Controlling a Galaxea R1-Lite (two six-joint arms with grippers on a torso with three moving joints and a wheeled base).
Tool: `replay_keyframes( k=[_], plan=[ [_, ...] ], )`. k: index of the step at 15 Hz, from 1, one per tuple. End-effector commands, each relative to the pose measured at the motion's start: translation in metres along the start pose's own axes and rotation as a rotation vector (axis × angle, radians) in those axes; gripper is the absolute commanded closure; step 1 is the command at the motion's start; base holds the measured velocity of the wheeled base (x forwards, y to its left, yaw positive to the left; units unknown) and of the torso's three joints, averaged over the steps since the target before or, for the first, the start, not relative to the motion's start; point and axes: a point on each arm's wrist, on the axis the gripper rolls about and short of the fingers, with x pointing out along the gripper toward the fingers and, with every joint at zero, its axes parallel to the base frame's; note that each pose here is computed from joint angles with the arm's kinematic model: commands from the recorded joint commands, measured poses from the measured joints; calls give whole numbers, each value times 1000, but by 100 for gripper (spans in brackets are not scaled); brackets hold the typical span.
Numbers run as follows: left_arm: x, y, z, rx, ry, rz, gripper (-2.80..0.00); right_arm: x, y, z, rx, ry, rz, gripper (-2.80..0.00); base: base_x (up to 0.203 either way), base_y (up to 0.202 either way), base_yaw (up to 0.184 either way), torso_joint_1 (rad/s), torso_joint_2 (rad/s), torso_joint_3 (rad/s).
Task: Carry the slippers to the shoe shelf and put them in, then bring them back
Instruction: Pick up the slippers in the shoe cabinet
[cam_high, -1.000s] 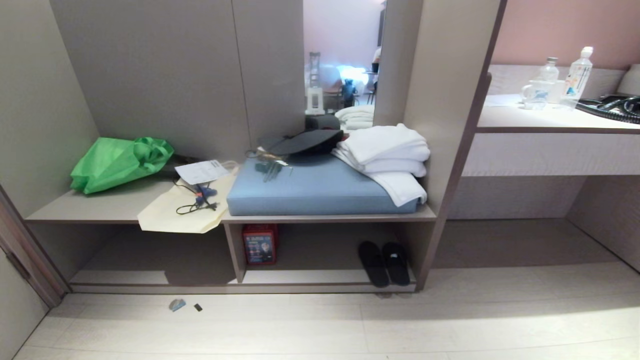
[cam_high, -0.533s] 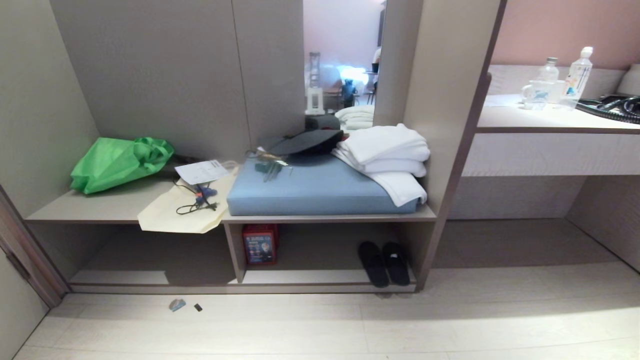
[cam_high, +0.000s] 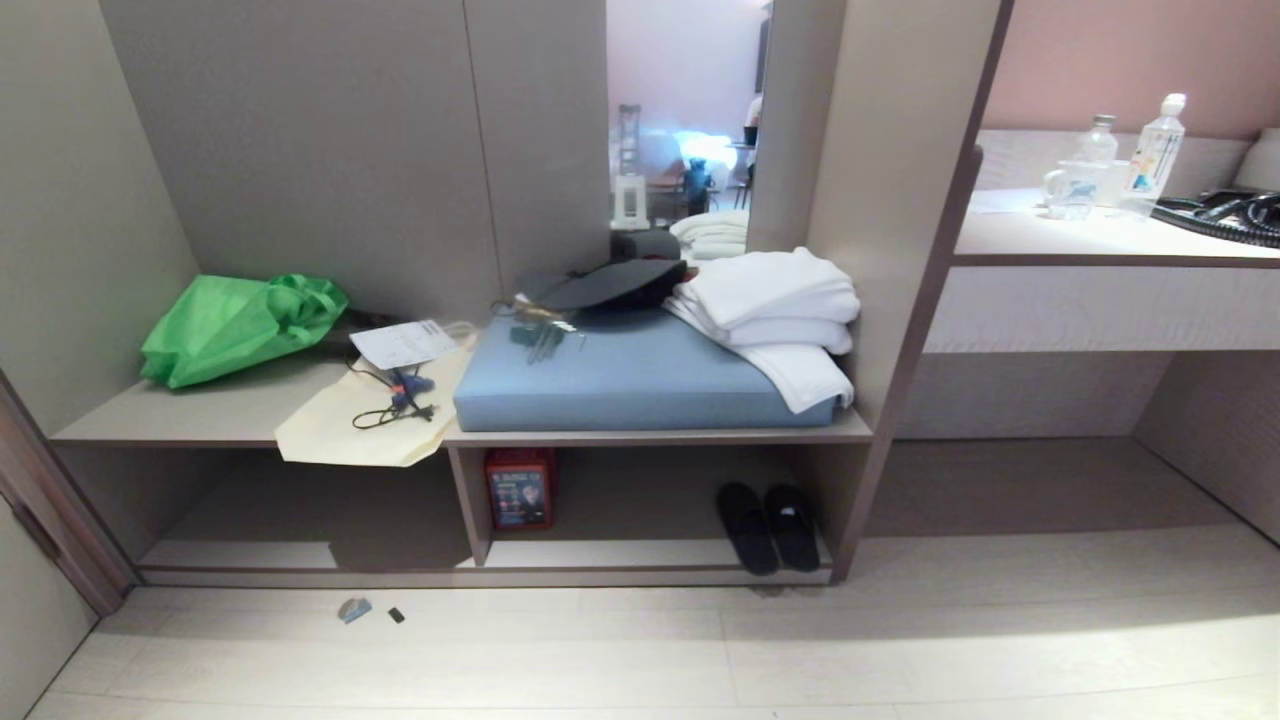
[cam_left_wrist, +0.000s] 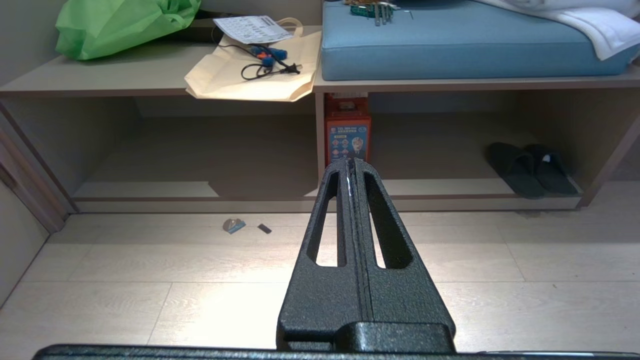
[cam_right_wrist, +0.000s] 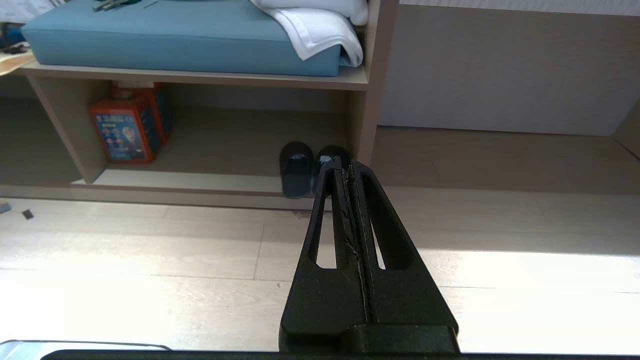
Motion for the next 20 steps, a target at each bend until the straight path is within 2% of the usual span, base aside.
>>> replay_keyframes(
  k=[1, 14, 20],
  plan=[
    [0, 0, 0, -1, 0, 0, 0, 0, 0, 0, 0, 2, 1, 0, 0, 0, 0, 0, 0, 0],
    [0, 0, 0, -3, -1, 0, 0, 0, 0, 0, -2, 2, 0, 0, 0, 0, 0, 0, 0, 0],
    [0, 0, 0, -3, 0, 0, 0, 0, 0, 0, -2, 2, 0, 0, 0, 0, 0, 5, 1, -177]
  ],
)
